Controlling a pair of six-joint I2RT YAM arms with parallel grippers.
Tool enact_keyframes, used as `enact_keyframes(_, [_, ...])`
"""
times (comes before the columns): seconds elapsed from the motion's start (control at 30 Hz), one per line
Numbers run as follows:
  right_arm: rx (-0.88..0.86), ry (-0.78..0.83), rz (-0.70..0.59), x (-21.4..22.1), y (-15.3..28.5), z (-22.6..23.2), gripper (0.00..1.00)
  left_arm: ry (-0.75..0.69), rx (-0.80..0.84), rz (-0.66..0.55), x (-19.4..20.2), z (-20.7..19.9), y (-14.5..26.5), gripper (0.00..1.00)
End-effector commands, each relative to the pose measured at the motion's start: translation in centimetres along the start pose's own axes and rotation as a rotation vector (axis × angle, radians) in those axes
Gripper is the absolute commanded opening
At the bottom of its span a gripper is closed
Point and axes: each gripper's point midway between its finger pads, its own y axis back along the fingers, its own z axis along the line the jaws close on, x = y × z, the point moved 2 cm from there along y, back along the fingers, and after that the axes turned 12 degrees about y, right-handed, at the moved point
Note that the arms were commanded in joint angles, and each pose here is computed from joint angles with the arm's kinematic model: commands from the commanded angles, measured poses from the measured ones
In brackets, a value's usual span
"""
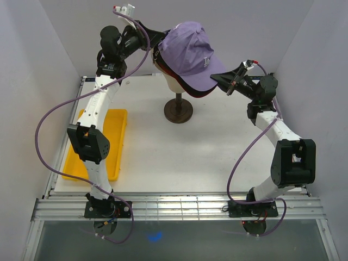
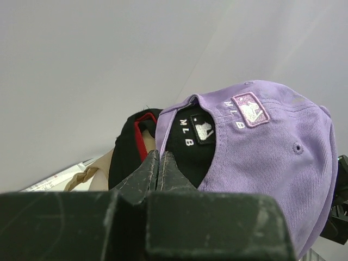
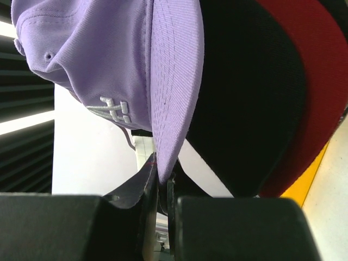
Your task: Stack the hats
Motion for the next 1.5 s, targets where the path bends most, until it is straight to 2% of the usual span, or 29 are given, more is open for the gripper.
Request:
enact_keyframes(0.0, [0.131,-0.099,-0.015,0.2,0.8,-4.9,0.08,0.108,-0.157,0.134,4.5,4.1,0.7,0.0])
enact_keyframes(0.43, [0.315,-0.124,-0.028,0.8,1.6,-9.1,0.08,0.15,-0.271,0.158,5.7,6.4,1.0,0.0])
enact_keyframes(0.87, [0.407,-0.165,-0.028,1.1,2.4,-11.8,0.08,0.17,-0.331,0.16,6.1,7.7,1.4,0.0])
enact_keyframes(0.97, [0.432,-0.167,-0.031,1.0,2.8,-12.1,0.14,0.17,-0.331,0.157,5.9,7.6,1.4,0.0])
enact_keyframes(1.23, [0.432,-0.134,-0.057,0.5,3.1,-11.3,0.39,0.16,-0.319,0.152,5.4,7.1,1.6,0.0])
enact_keyframes(1.37, [0.418,-0.127,-0.075,0.1,3.3,-10.8,0.39,0.159,-0.318,0.154,5.4,7.1,1.6,0.0])
enact_keyframes(1.47, [0.414,-0.123,-0.087,-0.2,3.5,-10.4,0.31,0.158,-0.314,0.151,5.2,7.0,1.6,0.0])
